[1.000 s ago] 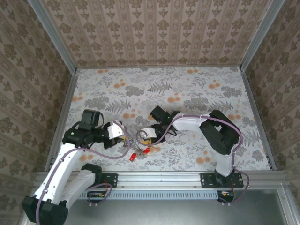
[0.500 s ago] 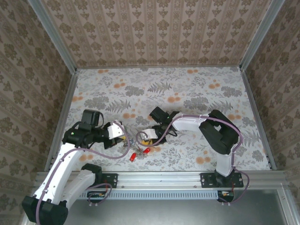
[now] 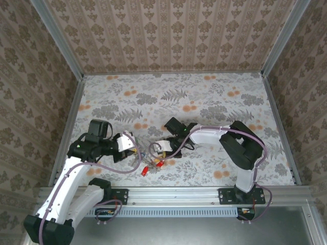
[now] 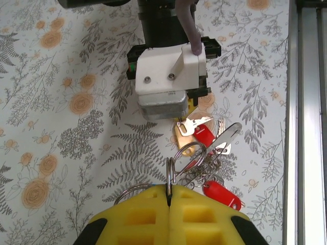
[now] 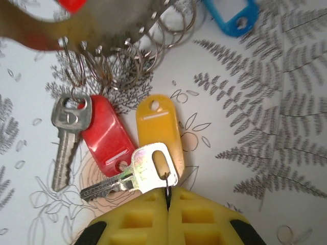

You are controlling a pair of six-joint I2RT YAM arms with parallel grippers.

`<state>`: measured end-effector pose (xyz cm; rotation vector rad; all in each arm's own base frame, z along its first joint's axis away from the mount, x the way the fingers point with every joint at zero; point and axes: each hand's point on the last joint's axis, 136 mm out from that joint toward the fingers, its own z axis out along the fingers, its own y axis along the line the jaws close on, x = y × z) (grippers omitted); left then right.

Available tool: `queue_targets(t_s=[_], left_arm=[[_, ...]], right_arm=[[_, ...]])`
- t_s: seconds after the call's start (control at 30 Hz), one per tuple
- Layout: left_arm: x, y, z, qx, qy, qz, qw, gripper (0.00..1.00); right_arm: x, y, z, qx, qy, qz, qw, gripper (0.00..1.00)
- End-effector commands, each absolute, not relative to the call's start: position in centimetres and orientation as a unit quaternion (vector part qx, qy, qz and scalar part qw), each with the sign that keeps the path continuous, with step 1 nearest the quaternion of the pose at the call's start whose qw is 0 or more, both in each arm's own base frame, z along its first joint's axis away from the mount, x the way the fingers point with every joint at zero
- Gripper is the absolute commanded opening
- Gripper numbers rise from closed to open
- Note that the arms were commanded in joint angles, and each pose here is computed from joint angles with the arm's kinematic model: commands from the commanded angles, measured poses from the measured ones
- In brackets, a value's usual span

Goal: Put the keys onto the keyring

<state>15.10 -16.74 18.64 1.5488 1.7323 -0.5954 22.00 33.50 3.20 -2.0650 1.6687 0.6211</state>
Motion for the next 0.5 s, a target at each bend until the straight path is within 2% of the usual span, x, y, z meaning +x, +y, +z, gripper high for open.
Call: queue_targets(t_s=[0.0, 0.13, 0.47], left_arm=[[15.2, -18.1, 21.4, 0.588, 0.647, -0.270, 0.404, 0.00], [15.7, -19.2, 23.1, 0.581, 0.627, -0.297, 0.426, 0.00], [16.2, -23.0, 24.7, 0.616, 0.599, -0.305, 0.410, 0.00]], right_arm=[[22.7, 35.1, 8.9, -0.705, 0.602, 0.248, 0.282, 0.00], [23.5, 34.8, 12.9, -0.661, 0.621, 0.254, 0.337, 0.00], [23.2, 32.9, 20.8, -0.564, 0.643, 0.264, 0.446, 0.00]])
